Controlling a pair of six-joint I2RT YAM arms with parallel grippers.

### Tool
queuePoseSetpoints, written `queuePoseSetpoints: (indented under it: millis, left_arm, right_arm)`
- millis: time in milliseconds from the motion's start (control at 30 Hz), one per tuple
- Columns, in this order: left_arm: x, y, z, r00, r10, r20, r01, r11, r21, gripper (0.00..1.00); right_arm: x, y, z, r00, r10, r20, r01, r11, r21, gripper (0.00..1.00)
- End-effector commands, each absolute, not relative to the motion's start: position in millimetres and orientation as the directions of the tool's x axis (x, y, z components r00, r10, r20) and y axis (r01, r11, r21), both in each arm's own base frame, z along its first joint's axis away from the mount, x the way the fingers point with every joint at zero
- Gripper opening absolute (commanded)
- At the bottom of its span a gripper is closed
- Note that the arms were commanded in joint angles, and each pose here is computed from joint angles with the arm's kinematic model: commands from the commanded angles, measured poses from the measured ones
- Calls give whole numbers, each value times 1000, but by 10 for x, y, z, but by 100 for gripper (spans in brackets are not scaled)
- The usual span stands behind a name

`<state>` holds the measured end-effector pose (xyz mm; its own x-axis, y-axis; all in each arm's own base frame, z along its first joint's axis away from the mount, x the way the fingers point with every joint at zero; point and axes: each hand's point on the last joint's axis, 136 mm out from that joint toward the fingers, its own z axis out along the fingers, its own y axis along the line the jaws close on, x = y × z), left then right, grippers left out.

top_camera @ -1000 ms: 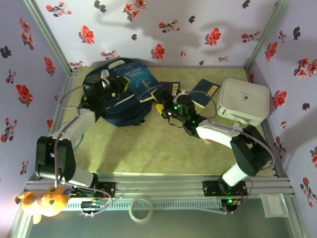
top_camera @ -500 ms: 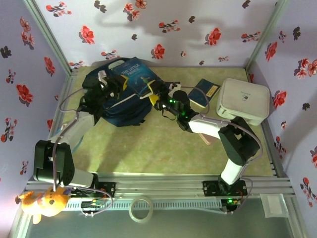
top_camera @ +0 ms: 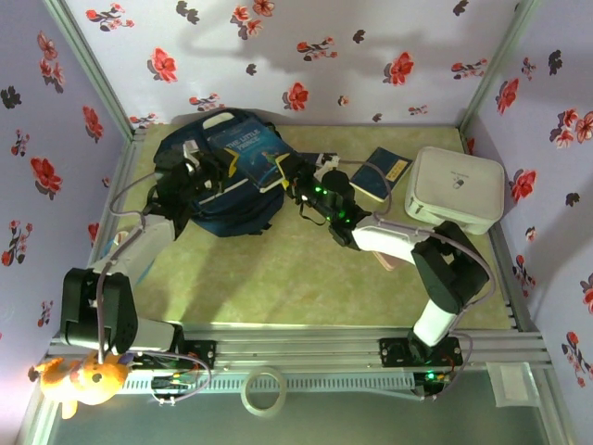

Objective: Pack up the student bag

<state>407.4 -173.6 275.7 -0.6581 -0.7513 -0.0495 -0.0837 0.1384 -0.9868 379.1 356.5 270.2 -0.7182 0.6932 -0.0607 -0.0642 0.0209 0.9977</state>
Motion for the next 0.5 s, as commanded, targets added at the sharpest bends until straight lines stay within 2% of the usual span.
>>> queuePoseSetpoints:
  millis: [0, 67, 133, 333, 467]
  left_arm:
    - [3930, -1765, 2914, -696, -706, -127, -1, 178, -984, 5]
    - [3867, -1774, 2840, -713, -686, -149, -4, 217, -976, 10]
    - [3806, -1769, 2749, -726, -664, -177, -10, 267, -964, 16]
    - [3601, -1675, 2392, -781, -529, -332, -5, 538, -843, 44]
    - [3493, -1535, 2150, -805, -405, -433, 23, 708, -706, 70]
  right_arm:
    - [3711, 3488, 2881, -693, 710, -124, -116, 60, 991, 31]
    - [3684, 3464, 2806, -692, 707, -148, -102, 108, 989, 21]
    - [3659, 3431, 2762, -687, 706, -172, -98, 145, 985, 16]
    - [3562, 3298, 2666, -682, 693, -234, -72, 254, 964, 9]
    - [3502, 3120, 2644, -652, 698, -295, -70, 332, 941, 5]
